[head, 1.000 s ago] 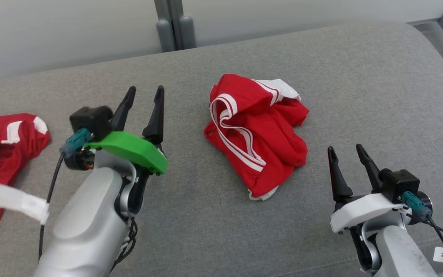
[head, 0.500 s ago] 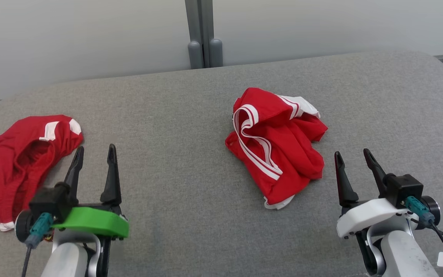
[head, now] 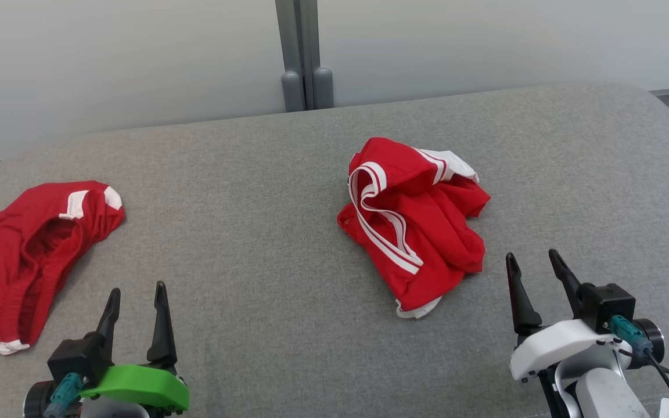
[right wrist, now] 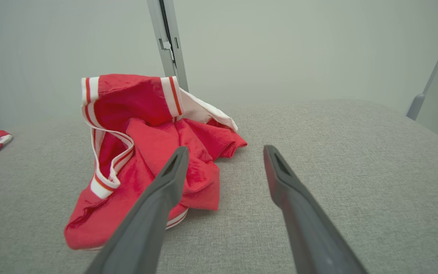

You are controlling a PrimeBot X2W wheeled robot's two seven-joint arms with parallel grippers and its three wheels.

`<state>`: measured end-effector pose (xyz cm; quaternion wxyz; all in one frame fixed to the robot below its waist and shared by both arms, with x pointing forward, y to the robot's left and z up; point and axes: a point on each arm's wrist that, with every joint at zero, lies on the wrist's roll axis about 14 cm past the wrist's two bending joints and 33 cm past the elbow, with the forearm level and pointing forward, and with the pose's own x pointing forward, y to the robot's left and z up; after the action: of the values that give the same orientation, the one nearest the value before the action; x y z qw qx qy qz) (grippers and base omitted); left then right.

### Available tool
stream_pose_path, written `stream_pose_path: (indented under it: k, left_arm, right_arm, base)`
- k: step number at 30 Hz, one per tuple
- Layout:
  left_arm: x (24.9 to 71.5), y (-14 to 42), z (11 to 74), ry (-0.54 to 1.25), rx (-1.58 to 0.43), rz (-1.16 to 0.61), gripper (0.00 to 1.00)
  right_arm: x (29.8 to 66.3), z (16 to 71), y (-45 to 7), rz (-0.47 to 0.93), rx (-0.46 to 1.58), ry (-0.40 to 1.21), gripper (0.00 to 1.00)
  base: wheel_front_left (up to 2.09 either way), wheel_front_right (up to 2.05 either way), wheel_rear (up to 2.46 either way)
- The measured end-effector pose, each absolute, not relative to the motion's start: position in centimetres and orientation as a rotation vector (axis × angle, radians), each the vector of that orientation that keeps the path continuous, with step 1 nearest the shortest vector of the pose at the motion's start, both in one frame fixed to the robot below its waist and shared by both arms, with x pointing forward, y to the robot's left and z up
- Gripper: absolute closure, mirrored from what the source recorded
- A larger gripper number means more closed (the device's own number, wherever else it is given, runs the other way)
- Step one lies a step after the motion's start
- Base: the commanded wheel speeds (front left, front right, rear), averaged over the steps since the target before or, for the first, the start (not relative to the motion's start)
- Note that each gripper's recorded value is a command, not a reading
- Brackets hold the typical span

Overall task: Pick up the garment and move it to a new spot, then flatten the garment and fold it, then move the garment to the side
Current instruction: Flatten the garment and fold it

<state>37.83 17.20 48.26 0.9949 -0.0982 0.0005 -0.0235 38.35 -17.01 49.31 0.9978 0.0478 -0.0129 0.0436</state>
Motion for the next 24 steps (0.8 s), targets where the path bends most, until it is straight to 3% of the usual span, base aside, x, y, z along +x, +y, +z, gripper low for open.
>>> stream_pose_path:
  k: [14, 24]
  left_arm:
    - [37.5, 17.4, 48.1, -0.001, -0.195, -0.044, 0.0]
    - [37.1, 17.9, 47.9, 0.001, -0.2, -0.033, 0.0]
  right_arm:
    - [38.8, 48.8, -13.3, 0.191, 0.14, 0.009, 0.0]
    - [39.6, 45.2, -7.7, 0.356, 0.158, 0.273, 0.0]
  base:
    - [0.0, 0.0, 0.0]
    - [0.0, 0.0, 0.0]
